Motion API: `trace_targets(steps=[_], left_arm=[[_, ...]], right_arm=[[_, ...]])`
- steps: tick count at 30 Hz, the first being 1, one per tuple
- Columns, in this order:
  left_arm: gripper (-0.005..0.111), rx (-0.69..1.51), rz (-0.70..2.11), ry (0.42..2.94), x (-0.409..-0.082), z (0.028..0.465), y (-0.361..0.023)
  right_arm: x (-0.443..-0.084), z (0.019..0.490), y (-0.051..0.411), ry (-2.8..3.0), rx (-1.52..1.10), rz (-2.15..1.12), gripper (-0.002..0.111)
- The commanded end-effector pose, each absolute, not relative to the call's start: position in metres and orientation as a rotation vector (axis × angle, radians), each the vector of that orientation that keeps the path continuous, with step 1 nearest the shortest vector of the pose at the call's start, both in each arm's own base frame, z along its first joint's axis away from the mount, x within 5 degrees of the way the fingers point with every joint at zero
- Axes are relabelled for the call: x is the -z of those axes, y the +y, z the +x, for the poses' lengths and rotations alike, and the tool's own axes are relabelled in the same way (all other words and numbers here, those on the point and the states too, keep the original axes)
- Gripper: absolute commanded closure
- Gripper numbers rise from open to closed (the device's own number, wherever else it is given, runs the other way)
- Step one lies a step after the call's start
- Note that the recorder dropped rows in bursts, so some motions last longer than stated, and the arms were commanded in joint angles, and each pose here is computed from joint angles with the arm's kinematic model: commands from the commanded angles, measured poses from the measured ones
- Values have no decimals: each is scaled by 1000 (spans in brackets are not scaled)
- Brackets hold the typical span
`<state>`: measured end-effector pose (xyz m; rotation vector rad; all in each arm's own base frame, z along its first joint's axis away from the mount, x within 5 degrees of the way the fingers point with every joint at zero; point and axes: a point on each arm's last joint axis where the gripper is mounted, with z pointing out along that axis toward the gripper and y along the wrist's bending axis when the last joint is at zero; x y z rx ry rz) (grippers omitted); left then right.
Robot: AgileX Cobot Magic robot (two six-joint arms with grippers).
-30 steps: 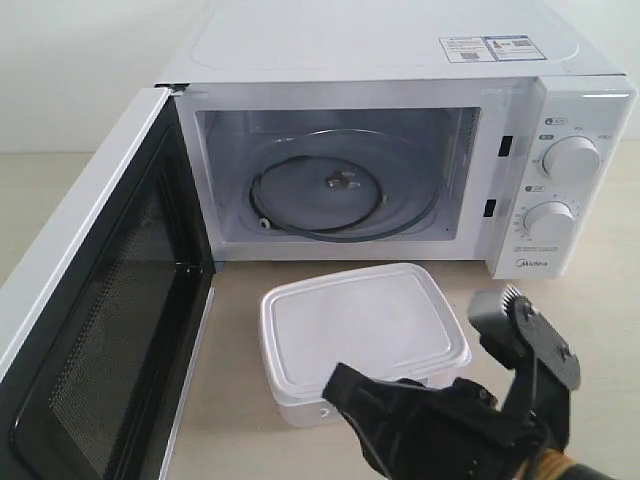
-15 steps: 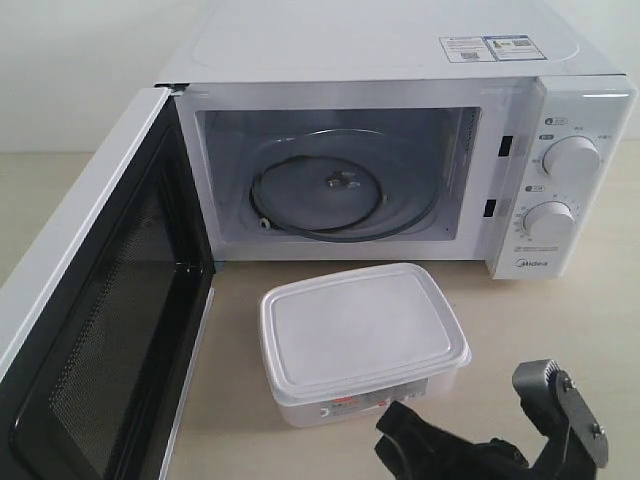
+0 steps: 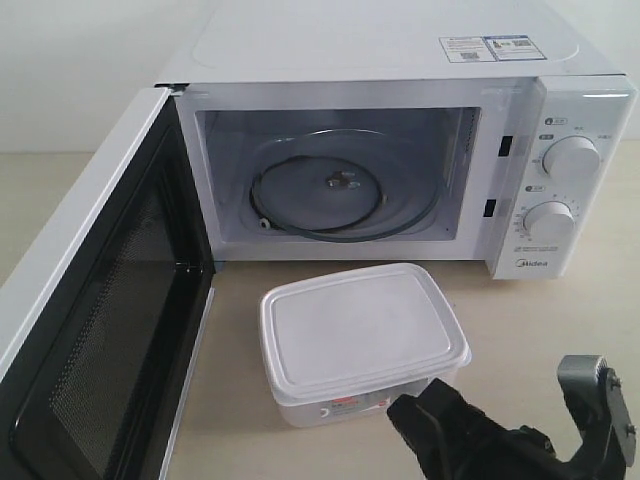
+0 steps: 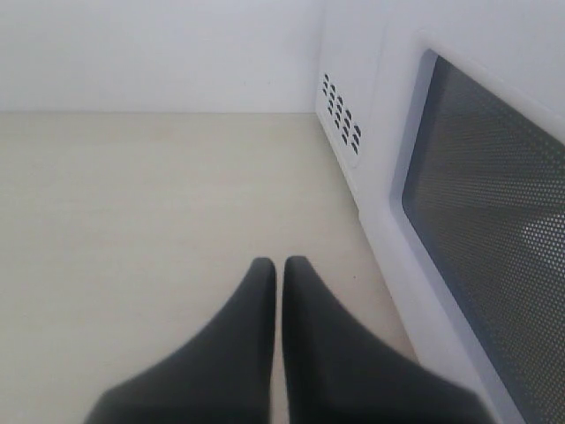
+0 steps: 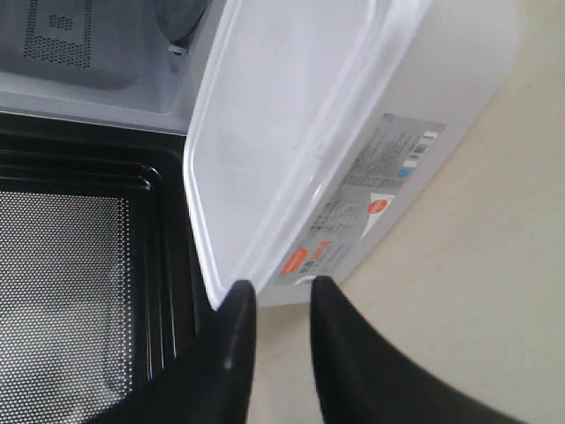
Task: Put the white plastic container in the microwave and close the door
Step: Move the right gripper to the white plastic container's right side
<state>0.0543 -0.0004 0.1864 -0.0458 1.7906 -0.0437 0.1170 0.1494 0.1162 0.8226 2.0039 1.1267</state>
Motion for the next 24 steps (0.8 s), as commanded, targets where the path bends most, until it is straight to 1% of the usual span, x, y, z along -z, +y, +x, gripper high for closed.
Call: trace_targets(steps=[1, 2, 3, 18, 24], left_arm=[[103, 45, -55, 1790, -185, 54, 0], [103, 45, -55, 1790, -185, 54, 0], [103, 45, -55, 1790, -185, 54, 0], [103, 45, -55, 1790, -185, 54, 0], [103, 45, -55, 1790, -185, 54, 0]], right_arm=[[-116, 117, 148, 2000, -1126, 815, 61], [-116, 117, 149, 1999, -1128, 816, 57], [-117, 117, 150, 1994, -1132, 820, 57], [-117, 124, 148, 1920, -1101, 998, 57], [-121, 129, 160, 1898, -1115, 1021, 57]])
